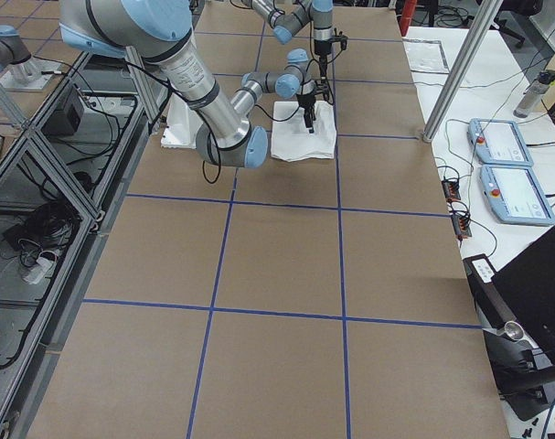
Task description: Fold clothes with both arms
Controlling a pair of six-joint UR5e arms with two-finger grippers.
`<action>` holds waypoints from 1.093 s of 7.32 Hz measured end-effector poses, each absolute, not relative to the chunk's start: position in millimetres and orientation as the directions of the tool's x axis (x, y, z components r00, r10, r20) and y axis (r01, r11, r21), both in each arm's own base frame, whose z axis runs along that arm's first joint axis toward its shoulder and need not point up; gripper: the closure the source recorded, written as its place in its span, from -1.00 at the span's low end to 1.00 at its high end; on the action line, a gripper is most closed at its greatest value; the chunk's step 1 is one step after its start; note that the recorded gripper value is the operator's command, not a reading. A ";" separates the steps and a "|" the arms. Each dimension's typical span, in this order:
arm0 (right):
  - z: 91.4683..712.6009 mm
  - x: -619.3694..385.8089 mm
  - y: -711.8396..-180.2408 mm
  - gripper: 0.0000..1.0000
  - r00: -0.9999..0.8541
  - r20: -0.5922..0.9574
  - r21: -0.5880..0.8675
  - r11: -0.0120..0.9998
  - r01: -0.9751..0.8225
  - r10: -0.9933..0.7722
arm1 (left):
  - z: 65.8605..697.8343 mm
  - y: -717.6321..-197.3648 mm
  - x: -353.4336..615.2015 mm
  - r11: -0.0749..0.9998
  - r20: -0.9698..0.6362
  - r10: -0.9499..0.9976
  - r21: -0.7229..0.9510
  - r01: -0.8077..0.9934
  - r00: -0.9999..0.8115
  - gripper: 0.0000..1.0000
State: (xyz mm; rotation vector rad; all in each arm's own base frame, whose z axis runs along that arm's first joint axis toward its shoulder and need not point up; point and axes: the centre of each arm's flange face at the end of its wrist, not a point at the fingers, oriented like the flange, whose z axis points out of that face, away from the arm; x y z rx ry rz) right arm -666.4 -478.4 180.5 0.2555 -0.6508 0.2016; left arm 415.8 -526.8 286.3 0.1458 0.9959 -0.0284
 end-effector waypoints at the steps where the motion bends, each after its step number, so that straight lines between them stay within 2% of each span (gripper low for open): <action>1: 182.2 -658.7 -510.0 -1.00 0.790 0.597 0.184 0.934 -0.305 0.140 | 286.3 -526.7 415.7 0.990 -0.838 0.040 0.107 0.092 0.544 -1.00; 5: 224.5 -590.7 -622.0 -1.00 0.855 0.463 0.314 0.859 -0.404 0.234 | 281.4 -524.3 415.1 0.990 -0.842 0.034 0.102 0.097 0.538 -1.00; 8: 217.2 -519.7 -669.4 -1.00 0.844 0.535 0.234 0.953 -0.194 0.040 | 284.9 -496.8 461.6 0.991 -0.811 0.006 0.082 0.104 0.585 -1.00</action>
